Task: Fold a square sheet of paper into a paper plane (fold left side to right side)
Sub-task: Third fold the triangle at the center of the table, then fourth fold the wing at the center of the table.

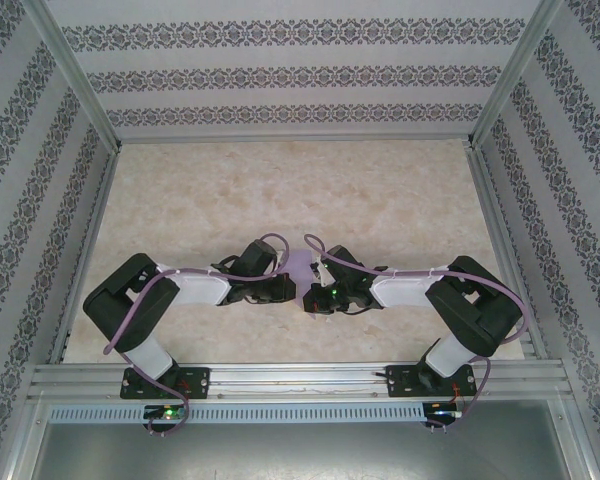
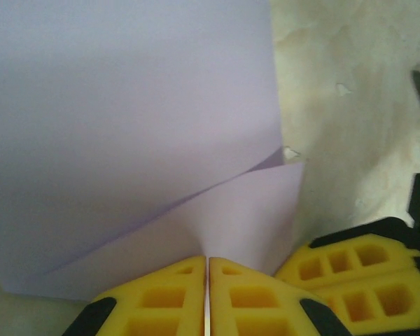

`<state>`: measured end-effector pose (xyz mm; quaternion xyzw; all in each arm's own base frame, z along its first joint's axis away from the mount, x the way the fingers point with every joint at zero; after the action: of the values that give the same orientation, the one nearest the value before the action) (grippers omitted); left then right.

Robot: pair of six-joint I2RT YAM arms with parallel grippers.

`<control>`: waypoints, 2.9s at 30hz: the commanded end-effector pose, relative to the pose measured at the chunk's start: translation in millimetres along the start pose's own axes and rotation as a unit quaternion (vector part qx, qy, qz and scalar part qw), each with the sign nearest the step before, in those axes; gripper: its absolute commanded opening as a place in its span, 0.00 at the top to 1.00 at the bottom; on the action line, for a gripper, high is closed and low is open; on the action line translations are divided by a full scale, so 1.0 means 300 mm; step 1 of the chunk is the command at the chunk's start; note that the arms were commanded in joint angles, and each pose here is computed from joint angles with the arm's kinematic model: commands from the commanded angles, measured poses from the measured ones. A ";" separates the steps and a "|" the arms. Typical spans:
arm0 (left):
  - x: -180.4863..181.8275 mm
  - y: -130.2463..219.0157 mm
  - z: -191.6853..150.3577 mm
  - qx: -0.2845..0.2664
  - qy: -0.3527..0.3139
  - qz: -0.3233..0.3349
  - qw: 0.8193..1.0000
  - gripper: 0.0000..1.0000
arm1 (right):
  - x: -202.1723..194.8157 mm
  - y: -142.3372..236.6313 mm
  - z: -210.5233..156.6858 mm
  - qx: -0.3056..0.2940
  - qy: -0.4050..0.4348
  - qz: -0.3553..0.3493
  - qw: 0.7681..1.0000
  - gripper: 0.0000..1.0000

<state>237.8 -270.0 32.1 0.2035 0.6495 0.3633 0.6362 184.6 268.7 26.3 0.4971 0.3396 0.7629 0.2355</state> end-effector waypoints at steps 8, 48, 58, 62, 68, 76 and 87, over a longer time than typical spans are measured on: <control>0.140 -0.001 -0.010 -0.018 0.033 0.108 0.993 0.96 | -0.128 -0.001 -0.166 0.072 -0.048 -0.079 0.993 1.00; -0.057 0.071 0.066 -0.062 0.021 0.031 0.997 0.78 | -0.076 0.305 0.054 -0.109 0.069 -0.066 0.989 0.48; -0.042 0.243 0.163 -0.130 0.021 0.035 0.991 0.65 | 0.002 0.257 0.168 -0.112 0.150 -0.023 0.982 0.37; 0.012 0.288 0.170 -0.151 0.036 0.047 0.987 0.61 | 0.024 0.210 0.202 -0.103 0.167 -0.009 0.981 0.33; 0.066 0.315 0.162 -0.160 0.057 0.048 0.984 0.56 | 0.040 0.131 0.230 -0.084 0.175 0.002 0.981 0.35; 0.084 0.312 0.173 -0.148 0.093 0.005 0.985 0.48 | 0.025 0.091 0.238 -0.074 0.171 -0.004 0.982 0.75; 0.068 0.280 0.235 -0.116 0.116 -0.063 0.984 0.42 | 0.037 0.163 0.236 -0.112 0.171 -0.003 0.979 1.00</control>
<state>280.0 -174.9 76.1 0.0576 0.6769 0.4521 0.5781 242.0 266.2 81.2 0.3376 0.3064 0.8607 0.2266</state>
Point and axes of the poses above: each hand's point on the last joint's axis, 136 mm out from that joint toward the fingers, its own y axis back along the fingers, its own x axis along the line the jaws close on, z = x × y, the point moved 2 cm from there along y, back along the fingers, and after that the axes turned 14 degrees about y, right-handed, at the moved point
